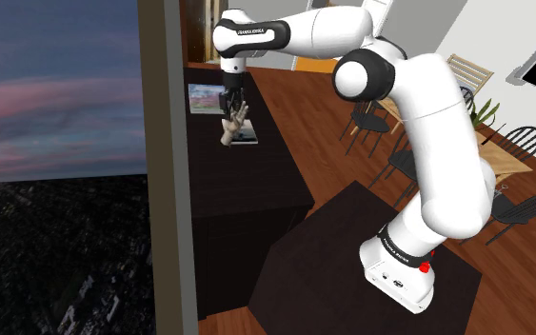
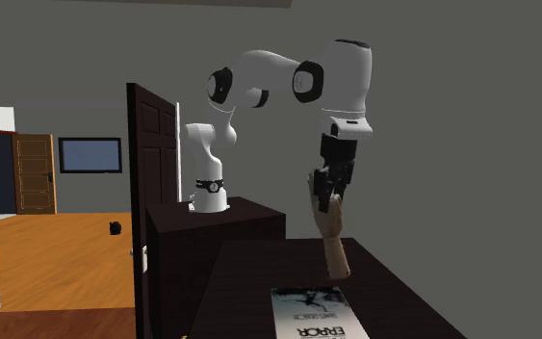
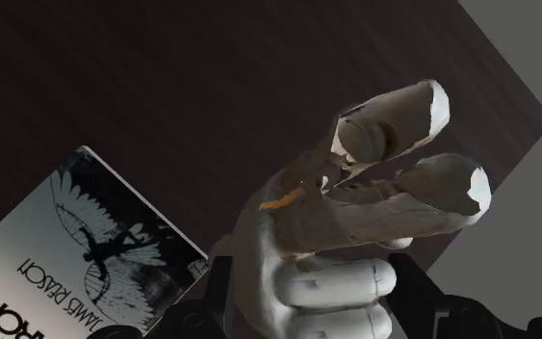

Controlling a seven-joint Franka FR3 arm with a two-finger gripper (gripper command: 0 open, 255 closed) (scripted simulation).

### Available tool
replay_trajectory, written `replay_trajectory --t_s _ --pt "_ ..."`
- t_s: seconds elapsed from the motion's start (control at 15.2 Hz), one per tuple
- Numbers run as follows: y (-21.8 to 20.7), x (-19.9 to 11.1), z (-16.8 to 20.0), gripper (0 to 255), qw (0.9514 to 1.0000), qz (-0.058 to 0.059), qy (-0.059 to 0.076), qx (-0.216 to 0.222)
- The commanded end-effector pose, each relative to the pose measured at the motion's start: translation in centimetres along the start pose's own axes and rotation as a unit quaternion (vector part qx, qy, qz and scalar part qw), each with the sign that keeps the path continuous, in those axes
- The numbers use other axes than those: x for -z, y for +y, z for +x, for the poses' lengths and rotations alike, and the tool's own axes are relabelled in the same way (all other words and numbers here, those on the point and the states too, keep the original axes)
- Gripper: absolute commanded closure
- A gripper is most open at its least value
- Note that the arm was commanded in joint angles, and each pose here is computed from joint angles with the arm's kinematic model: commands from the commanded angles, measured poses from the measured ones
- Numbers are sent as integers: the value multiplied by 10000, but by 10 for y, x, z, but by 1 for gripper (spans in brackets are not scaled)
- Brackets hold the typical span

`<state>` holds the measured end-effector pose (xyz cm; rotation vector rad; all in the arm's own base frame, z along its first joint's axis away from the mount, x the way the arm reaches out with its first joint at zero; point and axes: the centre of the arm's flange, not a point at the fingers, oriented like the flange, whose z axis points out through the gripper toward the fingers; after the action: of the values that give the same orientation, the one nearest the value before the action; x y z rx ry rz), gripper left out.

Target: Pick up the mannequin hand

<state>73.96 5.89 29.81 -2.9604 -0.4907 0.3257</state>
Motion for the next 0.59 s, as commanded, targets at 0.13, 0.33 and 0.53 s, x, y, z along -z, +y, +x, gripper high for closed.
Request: replay_trajectory --t_s 0.13,0.33,0.53 --pt "-4 21 -4 255 10000 0 -1 1" --pt "-6 36 -7 255 10000 0 -1 1" --pt "-9 51 -10 255 10000 0 -1 1"
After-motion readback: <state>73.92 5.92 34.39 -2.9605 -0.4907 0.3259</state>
